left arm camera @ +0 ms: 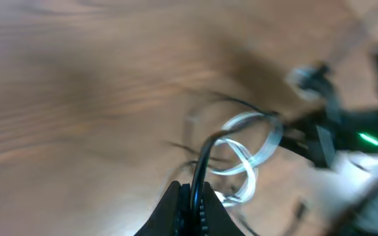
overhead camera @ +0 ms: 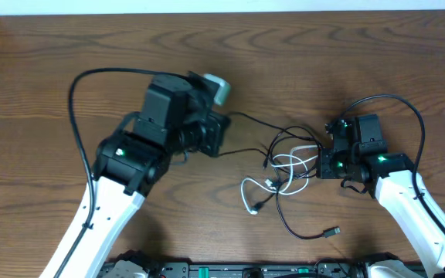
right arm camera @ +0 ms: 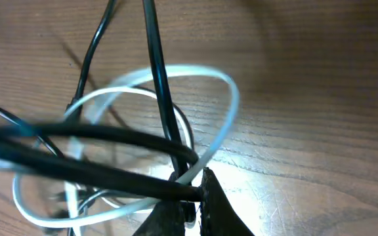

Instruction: Untangle cables

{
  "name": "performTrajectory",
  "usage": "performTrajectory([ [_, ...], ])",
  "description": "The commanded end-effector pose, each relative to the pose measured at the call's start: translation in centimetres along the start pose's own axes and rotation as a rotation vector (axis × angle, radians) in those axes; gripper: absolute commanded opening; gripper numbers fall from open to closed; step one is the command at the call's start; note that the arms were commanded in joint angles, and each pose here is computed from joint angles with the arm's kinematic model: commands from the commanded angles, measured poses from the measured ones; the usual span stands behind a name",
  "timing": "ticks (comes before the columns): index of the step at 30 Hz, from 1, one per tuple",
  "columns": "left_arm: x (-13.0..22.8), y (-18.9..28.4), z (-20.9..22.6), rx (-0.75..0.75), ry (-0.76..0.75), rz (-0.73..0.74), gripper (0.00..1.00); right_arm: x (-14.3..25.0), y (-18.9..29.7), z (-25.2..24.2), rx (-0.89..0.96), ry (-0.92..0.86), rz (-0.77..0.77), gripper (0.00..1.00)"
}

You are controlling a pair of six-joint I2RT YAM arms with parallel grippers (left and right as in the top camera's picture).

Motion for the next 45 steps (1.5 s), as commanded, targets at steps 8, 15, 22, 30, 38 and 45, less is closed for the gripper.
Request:
performTrajectory([
  [8,-0.2,3.0,7.1,-0.384,0.165,-0.06,0.08,0.1,0.1,-1.0,0.109,-0.042,-0.01,0.01],
  [15,1.5,5.9,11.9,-0.524,0.34,-0.07,0.08,0.4,0.5,-2.9,0.273,-0.197,-0.032,0.01],
  [22,3.2,8.7,15.2,-0.619,0.535,-0.124,0.08,0.6,1.1,-5.0,0.384,-0.369,-0.045,0.01],
  [30,3.8,9.6,16.1,-0.586,0.751,-0.199,0.07,0.4,1.3,-6.0,0.364,-0.445,-0.045,0.01],
  [38,2.5,5.7,13.9,-0.302,0.66,-0.128,0.08,-0.9,1.0,-1.5,-0.234,-0.044,0.027,0.01],
  [45,2.0,0.5,11.5,-0.175,0.569,0.028,0.12,-0.7,2.0,0.7,-0.566,0.165,0.045,0.01],
])
Point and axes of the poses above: each gripper's point midway between its finger pads, its own y axis back along the fingers, its own z axis along the line the jaws close on, x = y × z, the point moved 10 cm from there along y, back along the fingers, and after that the axes turned 11 degrees about -y, right-handed, at the moved point
